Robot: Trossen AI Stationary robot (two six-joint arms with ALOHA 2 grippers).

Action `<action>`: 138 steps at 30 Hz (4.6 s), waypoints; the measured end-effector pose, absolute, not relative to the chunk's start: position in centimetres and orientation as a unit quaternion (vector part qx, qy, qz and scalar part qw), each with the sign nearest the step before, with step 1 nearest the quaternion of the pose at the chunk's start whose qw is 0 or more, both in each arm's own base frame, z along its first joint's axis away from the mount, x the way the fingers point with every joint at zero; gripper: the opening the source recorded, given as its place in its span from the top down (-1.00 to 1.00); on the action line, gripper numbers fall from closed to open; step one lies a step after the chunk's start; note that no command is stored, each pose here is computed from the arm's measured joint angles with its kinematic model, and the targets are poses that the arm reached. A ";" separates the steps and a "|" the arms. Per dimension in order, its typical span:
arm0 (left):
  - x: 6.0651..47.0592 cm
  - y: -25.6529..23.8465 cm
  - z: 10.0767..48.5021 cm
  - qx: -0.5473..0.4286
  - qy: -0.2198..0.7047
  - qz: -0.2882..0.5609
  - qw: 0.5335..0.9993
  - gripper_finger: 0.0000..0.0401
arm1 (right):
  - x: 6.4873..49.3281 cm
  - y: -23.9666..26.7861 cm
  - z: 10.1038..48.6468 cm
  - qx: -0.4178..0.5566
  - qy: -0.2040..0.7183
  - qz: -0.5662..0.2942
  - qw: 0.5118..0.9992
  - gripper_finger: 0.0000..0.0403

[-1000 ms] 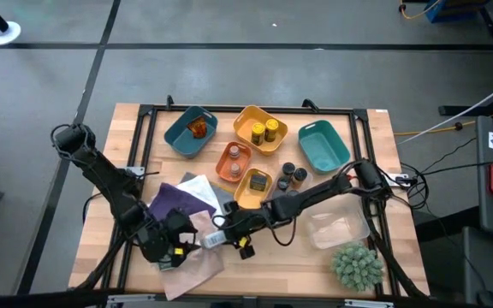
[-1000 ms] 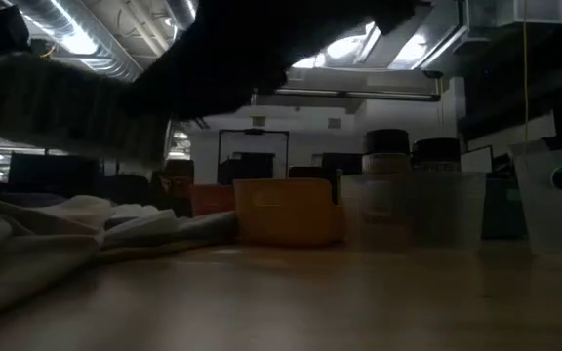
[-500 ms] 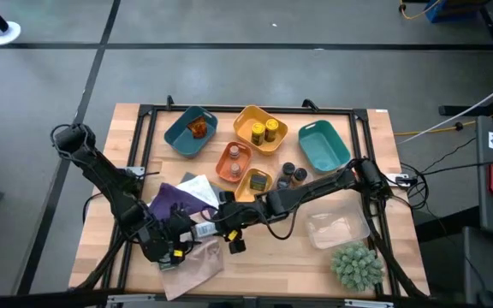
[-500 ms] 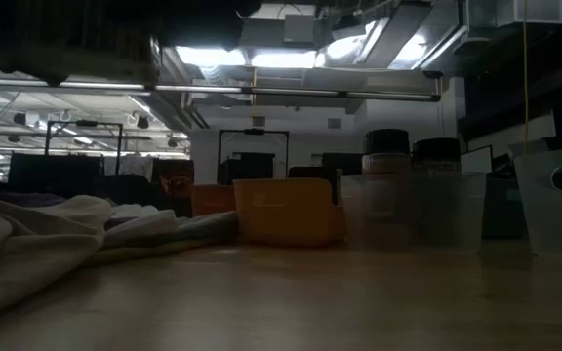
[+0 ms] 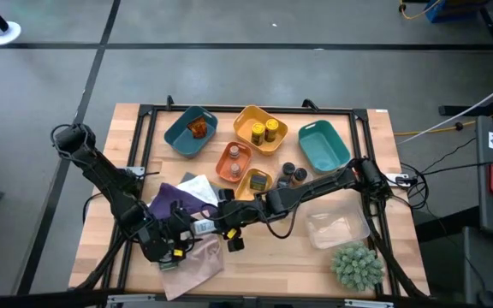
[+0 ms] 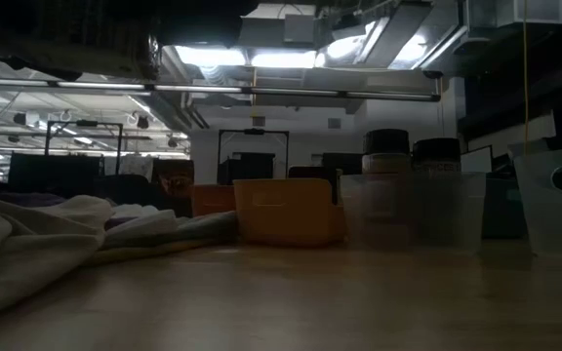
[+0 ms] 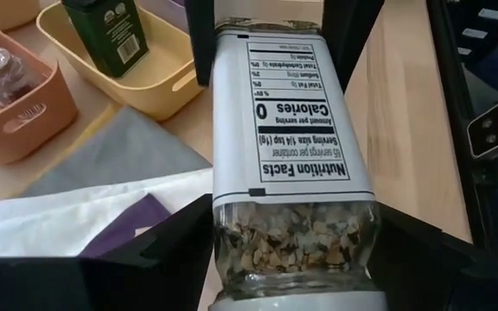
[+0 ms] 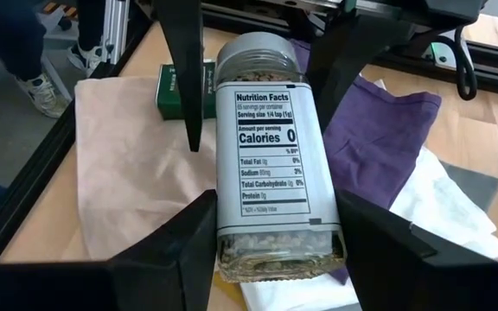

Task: Sort spices by type
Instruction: Put the white seasoning bottle into the green bin

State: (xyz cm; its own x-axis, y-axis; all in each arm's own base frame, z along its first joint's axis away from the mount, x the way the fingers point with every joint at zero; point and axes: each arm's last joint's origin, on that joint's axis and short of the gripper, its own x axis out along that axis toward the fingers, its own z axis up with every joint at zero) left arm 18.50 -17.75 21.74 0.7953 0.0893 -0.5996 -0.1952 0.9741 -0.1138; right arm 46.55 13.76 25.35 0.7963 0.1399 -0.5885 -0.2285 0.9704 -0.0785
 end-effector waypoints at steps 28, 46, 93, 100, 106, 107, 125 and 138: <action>18.9 -17.4 21.8 -0.122 0.294 0.105 0.942 0.06 | 46.4 13.8 25.3 -0.081 0.318 0.102 0.939 -0.37; 24.6 -12.2 23.1 -0.142 0.265 0.091 0.949 0.06 | 39.1 11.1 34.0 -0.172 0.509 -0.025 0.843 -0.43; 47.1 8.4 24.4 -0.005 0.235 0.065 0.970 0.06 | 16.3 4.5 33.7 -0.121 0.353 -0.429 0.823 -0.42; 49.2 9.9 23.8 0.005 0.220 0.053 0.974 0.06 | 12.5 2.7 32.9 -0.055 0.269 -0.435 0.858 -0.42; 50.3 10.0 23.6 0.013 0.198 0.051 0.979 0.06 | 11.2 2.1 30.2 -0.005 0.221 -0.430 0.875 -0.42; 50.4 10.1 23.5 0.014 0.195 0.051 0.979 0.06 | 11.1 2.1 29.8 -0.002 0.216 -0.427 0.878 -0.42; 50.8 8.0 23.7 0.025 0.184 0.031 0.982 0.06 | 12.4 2.3 28.5 -0.029 0.200 -0.404 0.892 -0.42; 50.8 8.2 23.6 0.021 0.183 0.038 0.982 0.08 | 14.6 1.1 26.8 -0.020 0.284 -0.427 0.859 -0.42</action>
State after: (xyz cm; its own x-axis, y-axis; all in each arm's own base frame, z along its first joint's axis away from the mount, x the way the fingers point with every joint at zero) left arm 50.82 8.16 23.60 0.9299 0.0813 -0.3588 -0.0660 0.9963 0.0548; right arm 14.62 1.07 26.84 0.4749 -0.7436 -0.4706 0.7211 0.6354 -0.2763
